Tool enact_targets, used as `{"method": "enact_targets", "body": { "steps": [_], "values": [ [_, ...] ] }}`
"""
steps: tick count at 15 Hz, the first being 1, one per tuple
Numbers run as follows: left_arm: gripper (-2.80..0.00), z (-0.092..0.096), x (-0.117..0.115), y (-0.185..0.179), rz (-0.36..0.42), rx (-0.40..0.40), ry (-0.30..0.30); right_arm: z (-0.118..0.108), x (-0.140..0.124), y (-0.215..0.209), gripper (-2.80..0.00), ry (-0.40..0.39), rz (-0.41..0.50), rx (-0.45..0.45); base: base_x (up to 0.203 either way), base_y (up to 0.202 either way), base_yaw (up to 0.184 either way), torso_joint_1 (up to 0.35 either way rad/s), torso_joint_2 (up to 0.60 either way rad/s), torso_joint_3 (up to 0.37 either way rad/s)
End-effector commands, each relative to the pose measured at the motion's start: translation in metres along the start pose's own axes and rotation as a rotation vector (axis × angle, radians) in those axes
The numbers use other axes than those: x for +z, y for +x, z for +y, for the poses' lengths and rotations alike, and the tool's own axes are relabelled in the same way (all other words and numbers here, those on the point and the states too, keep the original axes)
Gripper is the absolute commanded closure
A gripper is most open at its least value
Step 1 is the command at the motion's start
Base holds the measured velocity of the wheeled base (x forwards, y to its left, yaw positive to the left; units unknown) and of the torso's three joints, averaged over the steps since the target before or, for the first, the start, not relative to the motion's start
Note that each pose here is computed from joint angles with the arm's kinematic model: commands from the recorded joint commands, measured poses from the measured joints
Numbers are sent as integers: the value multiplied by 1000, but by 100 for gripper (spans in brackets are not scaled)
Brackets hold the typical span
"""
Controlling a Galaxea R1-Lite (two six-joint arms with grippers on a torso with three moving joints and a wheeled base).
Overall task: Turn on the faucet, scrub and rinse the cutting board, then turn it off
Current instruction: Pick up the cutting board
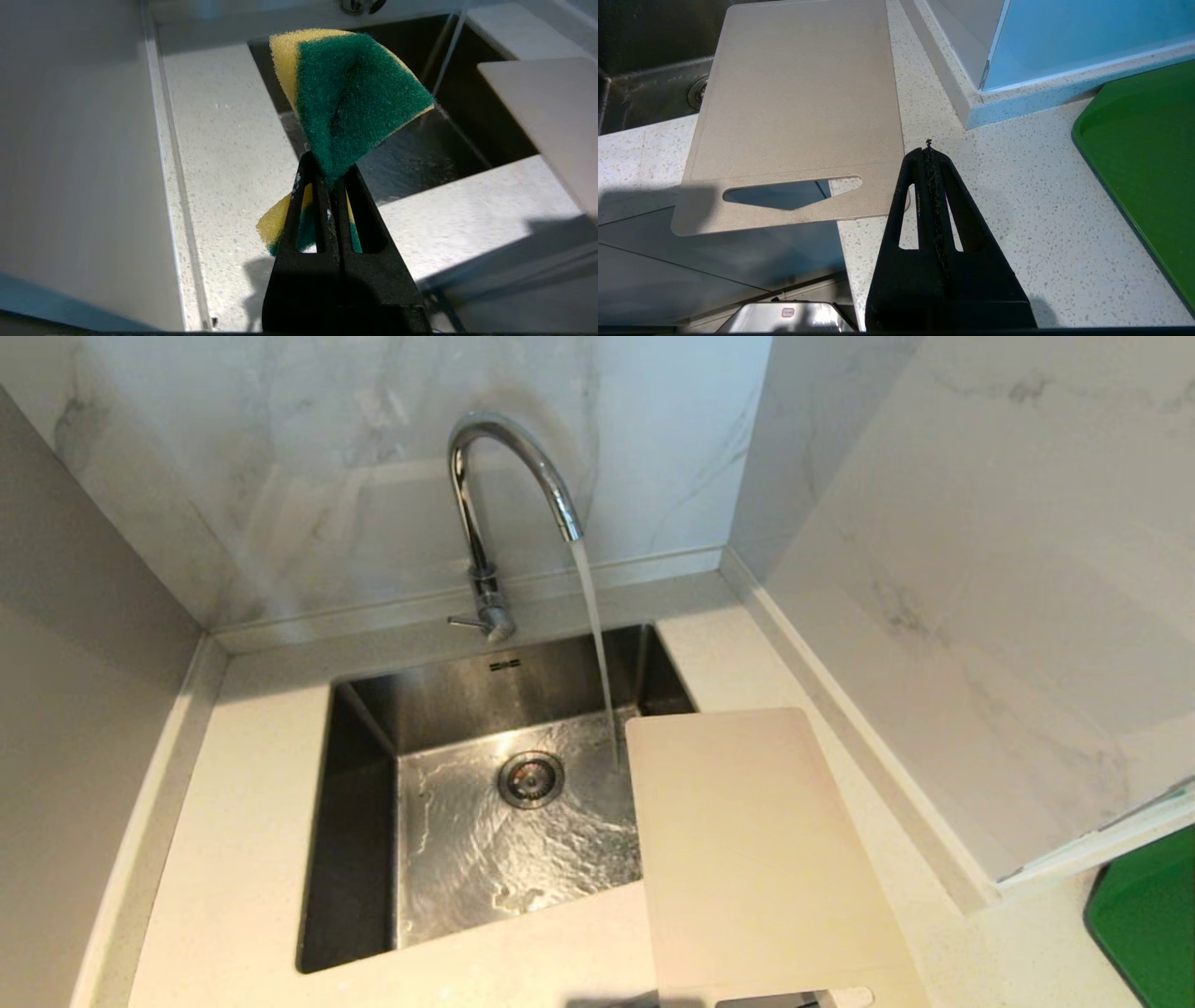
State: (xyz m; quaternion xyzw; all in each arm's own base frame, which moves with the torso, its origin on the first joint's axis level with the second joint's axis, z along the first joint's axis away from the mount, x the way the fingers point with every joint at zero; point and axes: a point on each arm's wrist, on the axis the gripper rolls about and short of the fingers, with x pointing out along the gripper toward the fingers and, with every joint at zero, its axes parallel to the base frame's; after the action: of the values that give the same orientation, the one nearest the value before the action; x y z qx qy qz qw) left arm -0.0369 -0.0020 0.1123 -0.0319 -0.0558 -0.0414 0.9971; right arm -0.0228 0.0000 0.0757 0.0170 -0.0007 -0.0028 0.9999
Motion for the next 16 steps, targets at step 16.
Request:
{"method": "enact_targets", "body": {
  "steps": [16],
  "values": [
    [0,5,-36,10,94,96,23,0,0,0,0,0,-2,-1,0,0,0,0,0,0]
  ]
}}
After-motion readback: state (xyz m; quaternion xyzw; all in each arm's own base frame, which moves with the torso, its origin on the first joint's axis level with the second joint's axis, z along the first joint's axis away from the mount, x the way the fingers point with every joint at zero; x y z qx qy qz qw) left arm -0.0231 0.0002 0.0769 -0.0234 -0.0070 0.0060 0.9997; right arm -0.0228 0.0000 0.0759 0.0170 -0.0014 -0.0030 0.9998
